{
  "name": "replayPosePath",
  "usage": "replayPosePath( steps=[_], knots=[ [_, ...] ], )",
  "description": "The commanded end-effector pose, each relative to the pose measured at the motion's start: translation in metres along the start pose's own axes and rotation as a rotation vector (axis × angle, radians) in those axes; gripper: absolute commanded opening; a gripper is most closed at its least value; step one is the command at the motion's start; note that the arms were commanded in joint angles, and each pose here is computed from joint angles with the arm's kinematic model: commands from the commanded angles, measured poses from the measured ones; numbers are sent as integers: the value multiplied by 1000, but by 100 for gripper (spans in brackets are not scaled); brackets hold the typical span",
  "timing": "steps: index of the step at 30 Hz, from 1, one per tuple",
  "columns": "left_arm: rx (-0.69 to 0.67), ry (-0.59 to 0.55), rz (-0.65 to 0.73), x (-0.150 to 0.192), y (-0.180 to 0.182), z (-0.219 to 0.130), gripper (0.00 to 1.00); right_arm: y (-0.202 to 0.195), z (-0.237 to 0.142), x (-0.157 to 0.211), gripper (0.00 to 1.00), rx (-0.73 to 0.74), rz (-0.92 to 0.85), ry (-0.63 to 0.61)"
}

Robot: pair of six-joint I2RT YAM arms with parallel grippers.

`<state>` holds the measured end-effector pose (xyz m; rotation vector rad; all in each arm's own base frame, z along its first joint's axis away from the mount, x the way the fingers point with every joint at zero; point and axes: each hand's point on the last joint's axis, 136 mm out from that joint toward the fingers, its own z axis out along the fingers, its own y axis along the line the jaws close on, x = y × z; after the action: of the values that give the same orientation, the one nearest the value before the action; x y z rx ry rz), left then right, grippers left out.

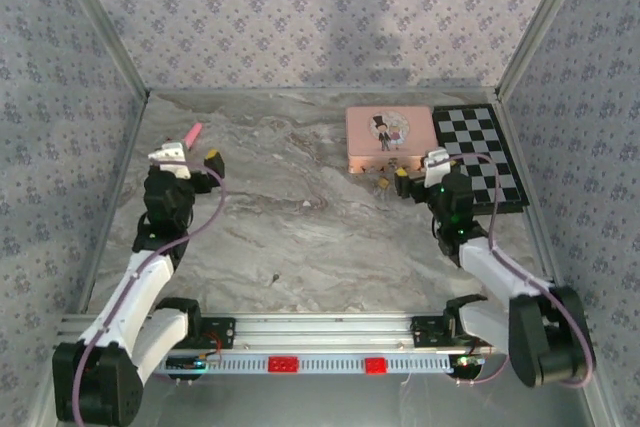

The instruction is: Unlock the padlock with the key

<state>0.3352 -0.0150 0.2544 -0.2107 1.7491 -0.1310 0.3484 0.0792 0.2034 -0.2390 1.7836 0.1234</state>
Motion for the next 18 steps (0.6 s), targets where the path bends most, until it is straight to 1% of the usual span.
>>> replayPosePath(
  steps=[1, 2, 4, 5, 6, 7, 8, 9, 11, 13, 16, 18],
  knots=[
    [-80, 130, -68, 6, 11, -17, 100, 13, -19, -25, 99, -73, 156, 33],
    [-105, 148, -85, 4, 15, -22, 100, 11, -24, -31, 99, -64, 203, 38],
    [-176, 178, -174, 5, 25, -34, 100, 1, -33, -35, 99, -8, 317, 62],
    [-214, 196, -235, 9, 31, -41, 100, -6, -39, -33, 99, 45, 408, 95],
    [-230, 197, -285, 10, 33, -46, 100, -14, -48, -25, 99, 103, 503, 155],
    [-250, 210, -326, 15, 37, -51, 100, -17, -55, -19, 99, 127, 581, 192],
    [-278, 225, -384, 24, 41, -57, 100, -23, -59, -19, 99, 141, 614, 188],
    [-261, 229, -402, 28, 40, -61, 100, -24, -62, -20, 99, 117, 634, 164],
    [-131, 263, -359, 37, 22, -63, 100, -23, -67, -16, 99, 74, 658, 132],
    [-41, 282, -361, 46, 9, -67, 100, -24, -73, -24, 99, 41, 626, 85],
    [62, 350, -372, 62, -8, -73, 100, -9, -81, -28, 99, -30, 598, 114],
    [130, 423, -380, 77, -23, -76, 100, 6, -84, -31, 99, -89, 577, 144]
  ],
)
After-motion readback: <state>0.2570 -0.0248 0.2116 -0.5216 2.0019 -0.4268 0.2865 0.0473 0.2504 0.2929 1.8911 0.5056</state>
